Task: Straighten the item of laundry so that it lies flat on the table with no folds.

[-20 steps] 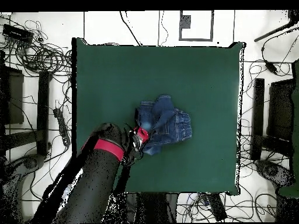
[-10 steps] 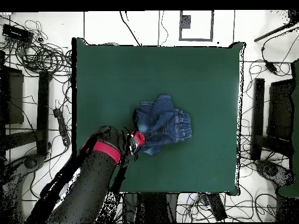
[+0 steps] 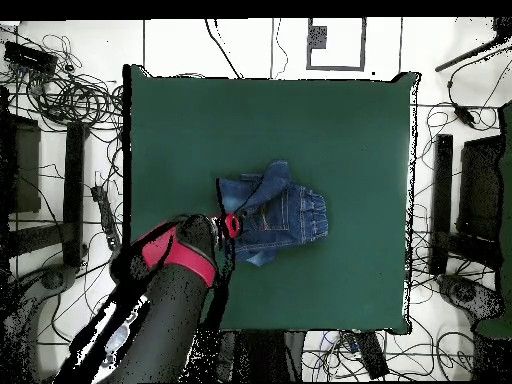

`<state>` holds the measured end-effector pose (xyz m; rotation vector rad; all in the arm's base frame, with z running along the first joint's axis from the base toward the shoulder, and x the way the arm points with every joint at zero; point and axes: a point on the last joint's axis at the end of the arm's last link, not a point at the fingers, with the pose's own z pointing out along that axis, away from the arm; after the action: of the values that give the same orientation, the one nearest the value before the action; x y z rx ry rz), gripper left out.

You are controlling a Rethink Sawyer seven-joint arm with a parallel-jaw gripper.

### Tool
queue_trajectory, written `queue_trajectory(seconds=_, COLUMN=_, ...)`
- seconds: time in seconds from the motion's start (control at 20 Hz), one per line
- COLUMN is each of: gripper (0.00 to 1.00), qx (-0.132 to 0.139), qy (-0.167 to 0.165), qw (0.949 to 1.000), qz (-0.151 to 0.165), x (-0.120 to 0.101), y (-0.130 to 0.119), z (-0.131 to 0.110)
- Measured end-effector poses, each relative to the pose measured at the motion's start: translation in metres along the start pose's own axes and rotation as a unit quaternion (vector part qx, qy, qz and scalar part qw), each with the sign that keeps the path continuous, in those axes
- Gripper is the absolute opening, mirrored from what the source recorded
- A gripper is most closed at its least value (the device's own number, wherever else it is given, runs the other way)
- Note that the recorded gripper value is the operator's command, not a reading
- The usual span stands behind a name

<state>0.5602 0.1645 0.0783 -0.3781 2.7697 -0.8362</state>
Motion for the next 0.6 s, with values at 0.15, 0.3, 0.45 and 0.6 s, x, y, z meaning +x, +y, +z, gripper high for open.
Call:
queue_trajectory(seconds=0.15, gripper=0.00, qx=-0.001, qy=-0.008, qw=0.9992, qz=0.039, x=-0.013, y=-0.013, z=-0.012)
queue_trajectory(seconds=0.3, gripper=0.00, qx=0.001, qy=-0.016, qw=0.9980, qz=0.061, x=-0.024, y=-0.020, z=-0.019)
queue_trajectory(seconds=0.45, gripper=0.00, qx=0.000, qy=-0.021, qw=0.9971, qz=0.073, x=-0.032, y=-0.021, z=-0.024)
queue_trajectory(seconds=0.6, gripper=0.00, qx=-0.003, qy=-0.029, qw=0.9956, qz=0.089, x=-0.045, y=-0.014, z=-0.032)
